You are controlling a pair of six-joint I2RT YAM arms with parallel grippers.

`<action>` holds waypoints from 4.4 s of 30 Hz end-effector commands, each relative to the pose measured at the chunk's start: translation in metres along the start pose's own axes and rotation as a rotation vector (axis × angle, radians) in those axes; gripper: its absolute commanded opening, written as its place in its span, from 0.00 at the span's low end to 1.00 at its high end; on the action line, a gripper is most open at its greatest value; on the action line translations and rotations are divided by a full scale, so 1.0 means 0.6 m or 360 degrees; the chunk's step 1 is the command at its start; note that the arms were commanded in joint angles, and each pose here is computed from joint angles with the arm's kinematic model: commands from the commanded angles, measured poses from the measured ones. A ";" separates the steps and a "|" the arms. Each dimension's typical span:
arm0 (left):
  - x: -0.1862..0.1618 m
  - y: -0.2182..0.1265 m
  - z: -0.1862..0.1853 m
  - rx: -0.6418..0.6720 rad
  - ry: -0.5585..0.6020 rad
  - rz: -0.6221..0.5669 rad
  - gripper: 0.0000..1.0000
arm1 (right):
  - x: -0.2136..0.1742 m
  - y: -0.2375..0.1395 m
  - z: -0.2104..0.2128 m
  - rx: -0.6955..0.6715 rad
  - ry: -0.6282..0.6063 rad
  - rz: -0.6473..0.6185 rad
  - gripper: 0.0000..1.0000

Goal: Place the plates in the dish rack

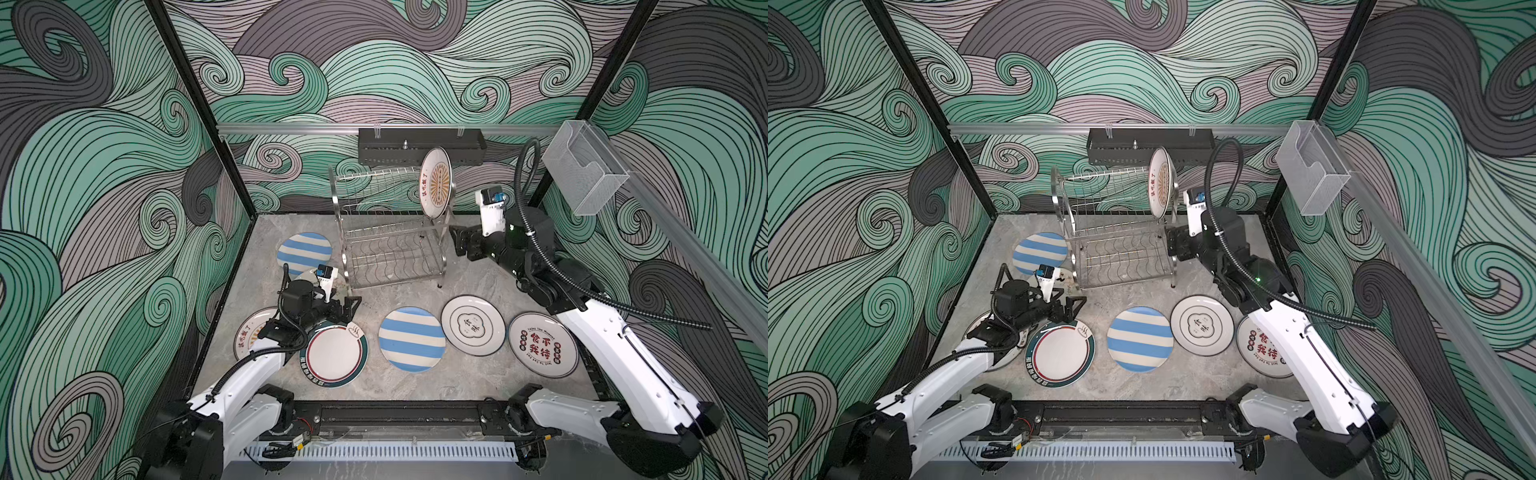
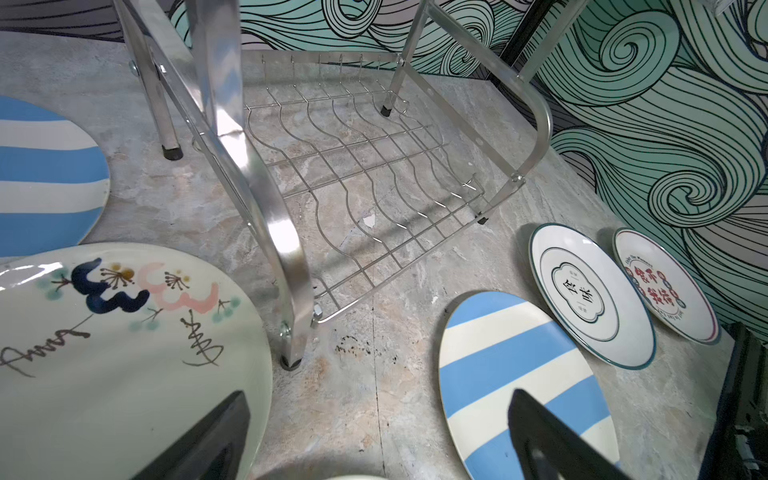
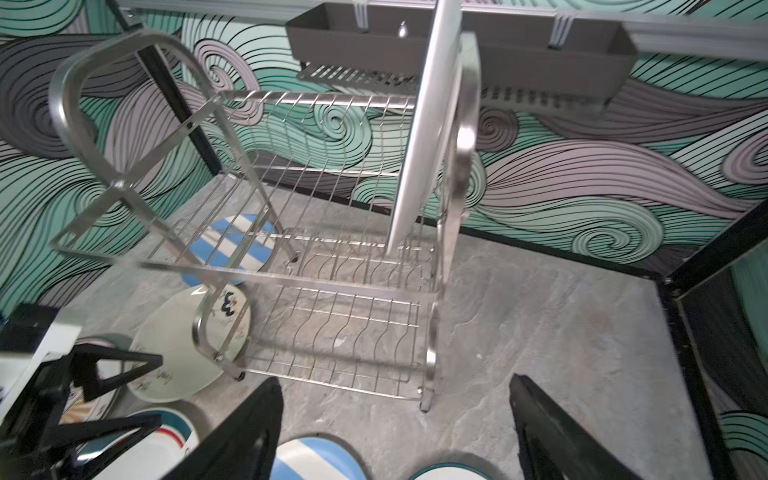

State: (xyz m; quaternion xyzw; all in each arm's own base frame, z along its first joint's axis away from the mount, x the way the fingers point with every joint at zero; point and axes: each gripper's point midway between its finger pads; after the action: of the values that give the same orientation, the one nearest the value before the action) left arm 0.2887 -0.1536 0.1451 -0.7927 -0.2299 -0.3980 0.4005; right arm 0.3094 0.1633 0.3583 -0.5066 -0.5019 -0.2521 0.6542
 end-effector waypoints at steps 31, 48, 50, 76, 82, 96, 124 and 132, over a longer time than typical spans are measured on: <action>-0.006 0.015 -0.015 -0.0059 0.0060 0.0051 0.98 | -0.511 -0.002 0.128 0.0455 0.0870 0.1050 0.75; -0.075 0.013 -0.035 -0.0130 0.0033 0.0182 0.98 | -0.566 0.033 0.154 0.0500 0.0881 0.1132 0.75; -0.074 0.013 -0.037 -0.0135 0.0047 0.0180 0.99 | -0.564 0.040 0.151 0.0484 0.0850 0.1123 0.75; -0.130 0.082 -0.117 -0.0225 0.0267 0.0545 0.98 | -0.582 0.072 0.147 0.0424 0.0880 0.1080 0.76; -0.155 0.104 -0.129 -0.0213 0.0329 0.0639 0.99 | -0.578 0.076 0.148 0.0436 0.0906 0.1044 0.76; -0.177 0.140 -0.117 -0.0059 0.0372 0.0811 0.99 | -0.594 0.080 0.143 0.0395 0.0941 0.1045 0.74; -0.210 0.158 -0.155 -0.0240 0.0385 0.0952 0.99 | -0.569 0.094 0.168 0.0561 0.1033 0.0932 0.57; -0.200 0.155 -0.160 -0.0256 0.0373 0.0892 0.99 | -0.539 0.093 0.176 0.0663 0.1133 0.0824 0.43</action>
State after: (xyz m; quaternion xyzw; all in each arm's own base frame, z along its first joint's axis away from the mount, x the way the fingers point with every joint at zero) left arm 0.2499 -0.2738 0.0273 -0.7852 0.0661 -0.3647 0.4961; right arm 0.1954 0.2127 0.0257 -0.3939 -0.1403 -0.1349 0.8983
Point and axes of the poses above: each gripper's point midway between its finger pads, its own y axis out along the fingers, its own z axis along the line the jaws close on, x = y × z, and after that the axes turned 3 degrees about -y, right-handed
